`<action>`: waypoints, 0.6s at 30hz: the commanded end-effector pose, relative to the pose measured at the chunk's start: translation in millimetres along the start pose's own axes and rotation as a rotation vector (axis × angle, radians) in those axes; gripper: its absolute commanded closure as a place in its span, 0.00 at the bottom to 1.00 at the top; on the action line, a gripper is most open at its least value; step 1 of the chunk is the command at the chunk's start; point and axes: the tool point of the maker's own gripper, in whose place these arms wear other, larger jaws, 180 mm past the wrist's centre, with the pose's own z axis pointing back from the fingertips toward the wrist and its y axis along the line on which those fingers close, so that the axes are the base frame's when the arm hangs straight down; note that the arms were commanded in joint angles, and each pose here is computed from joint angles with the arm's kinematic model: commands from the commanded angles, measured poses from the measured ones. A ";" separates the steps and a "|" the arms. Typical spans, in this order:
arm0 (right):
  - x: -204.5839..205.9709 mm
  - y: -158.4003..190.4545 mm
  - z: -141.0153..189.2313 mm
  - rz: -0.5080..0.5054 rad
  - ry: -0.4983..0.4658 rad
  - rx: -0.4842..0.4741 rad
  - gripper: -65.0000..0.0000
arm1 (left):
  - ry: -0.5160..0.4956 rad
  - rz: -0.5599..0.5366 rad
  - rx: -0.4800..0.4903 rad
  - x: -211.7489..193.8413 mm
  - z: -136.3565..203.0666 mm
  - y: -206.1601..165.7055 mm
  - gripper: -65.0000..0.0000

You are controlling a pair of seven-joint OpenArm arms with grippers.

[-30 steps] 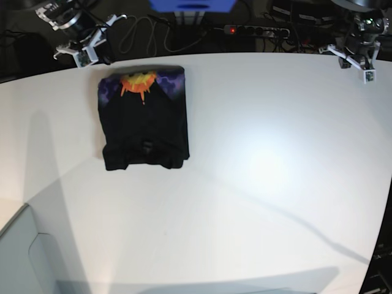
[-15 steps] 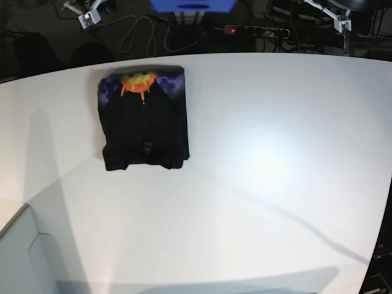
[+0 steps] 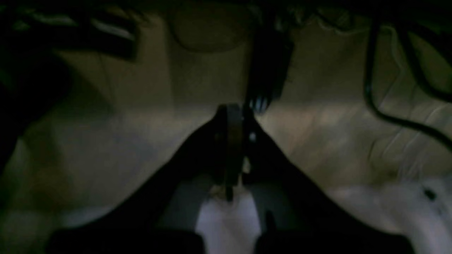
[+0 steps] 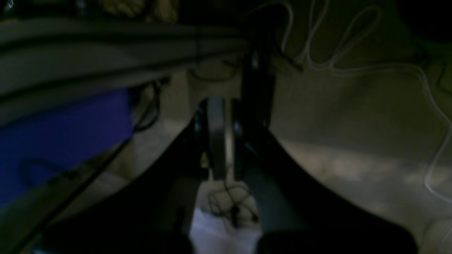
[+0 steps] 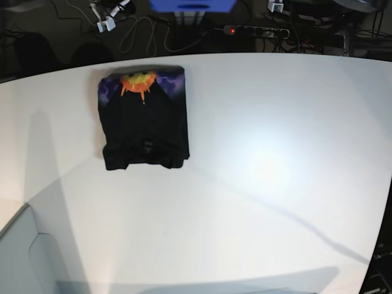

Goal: Fold the T-shirt properly

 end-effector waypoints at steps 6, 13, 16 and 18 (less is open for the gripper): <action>-23.9 -46.0 -22.1 0.023 -0.007 -0.204 1.00 | -0.058 -0.036 -0.067 28.5 -22.0 -37.6 1.00; -42.1 -56.0 -38.6 0.204 0.078 -0.415 1.00 | -0.077 -0.043 -0.090 43.2 -27.1 -51.7 1.00; -43.9 -55.5 -44.8 0.198 0.123 -0.466 1.00 | -0.081 -0.044 -0.090 46.7 -27.8 -52.8 1.00; -45.3 -54.1 -46.6 0.192 0.143 -0.495 1.00 | -0.082 -0.050 -0.091 56.0 -29.4 -53.6 1.00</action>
